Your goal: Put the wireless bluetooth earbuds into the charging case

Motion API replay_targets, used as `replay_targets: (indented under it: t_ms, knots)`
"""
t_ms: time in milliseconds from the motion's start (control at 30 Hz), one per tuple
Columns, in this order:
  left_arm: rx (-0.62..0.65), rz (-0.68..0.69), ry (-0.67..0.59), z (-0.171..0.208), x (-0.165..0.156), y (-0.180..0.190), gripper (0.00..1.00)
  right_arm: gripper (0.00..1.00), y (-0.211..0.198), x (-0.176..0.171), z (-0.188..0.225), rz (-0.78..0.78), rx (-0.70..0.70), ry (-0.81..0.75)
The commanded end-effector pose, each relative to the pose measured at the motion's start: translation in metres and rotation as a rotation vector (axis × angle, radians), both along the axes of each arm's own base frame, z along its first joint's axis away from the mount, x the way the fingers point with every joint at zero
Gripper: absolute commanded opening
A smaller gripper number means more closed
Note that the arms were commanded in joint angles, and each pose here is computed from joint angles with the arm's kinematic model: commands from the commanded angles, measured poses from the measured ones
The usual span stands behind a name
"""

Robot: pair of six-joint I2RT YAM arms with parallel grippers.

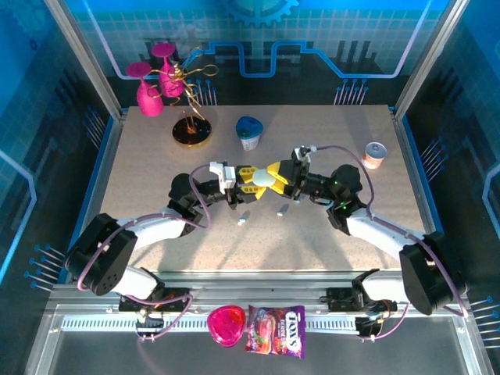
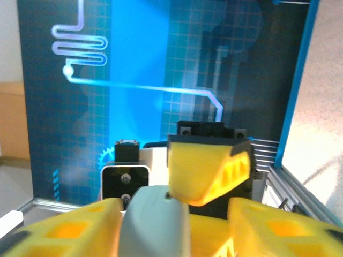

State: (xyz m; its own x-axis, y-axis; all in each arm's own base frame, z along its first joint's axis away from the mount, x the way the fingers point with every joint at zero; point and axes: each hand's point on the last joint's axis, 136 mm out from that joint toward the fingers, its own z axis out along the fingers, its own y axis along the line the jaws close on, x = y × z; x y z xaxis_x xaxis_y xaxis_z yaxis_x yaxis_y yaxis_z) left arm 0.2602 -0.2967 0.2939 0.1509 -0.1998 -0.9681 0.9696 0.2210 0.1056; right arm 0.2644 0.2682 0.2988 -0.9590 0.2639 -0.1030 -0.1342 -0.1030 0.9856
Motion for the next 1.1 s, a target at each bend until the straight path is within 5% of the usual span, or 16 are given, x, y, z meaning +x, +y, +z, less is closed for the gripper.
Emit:
replay_targets:
  t_ms: [0, 200, 400, 800, 1067]
  knots:
    - [-0.019, -0.012, -0.018, 0.011, -0.008, 0.002, 0.33, 0.7, -0.008, 0.001, 0.005, -0.056, -0.083, -0.066]
    - [-0.004, -0.001, 0.05, 0.004, -0.006, 0.006, 0.33, 0.83, -0.032, -0.004, 0.013, -0.135, -0.261, -0.216]
    - [0.027, -0.002, 0.177, -0.006, -0.006, 0.007, 0.33, 0.92, -0.057, -0.019, 0.035, -0.193, -0.609, -0.603]
    - [0.061, -0.064, 0.23, -0.01, -0.022, 0.008, 0.33, 1.0, -0.033, -0.052, 0.043, 0.029, -1.034, -1.353]
    - [0.076, -0.112, 0.218, -0.008, -0.032, 0.008, 0.33, 1.0, -0.016, -0.035, 0.025, 0.133, -1.178, -1.389]
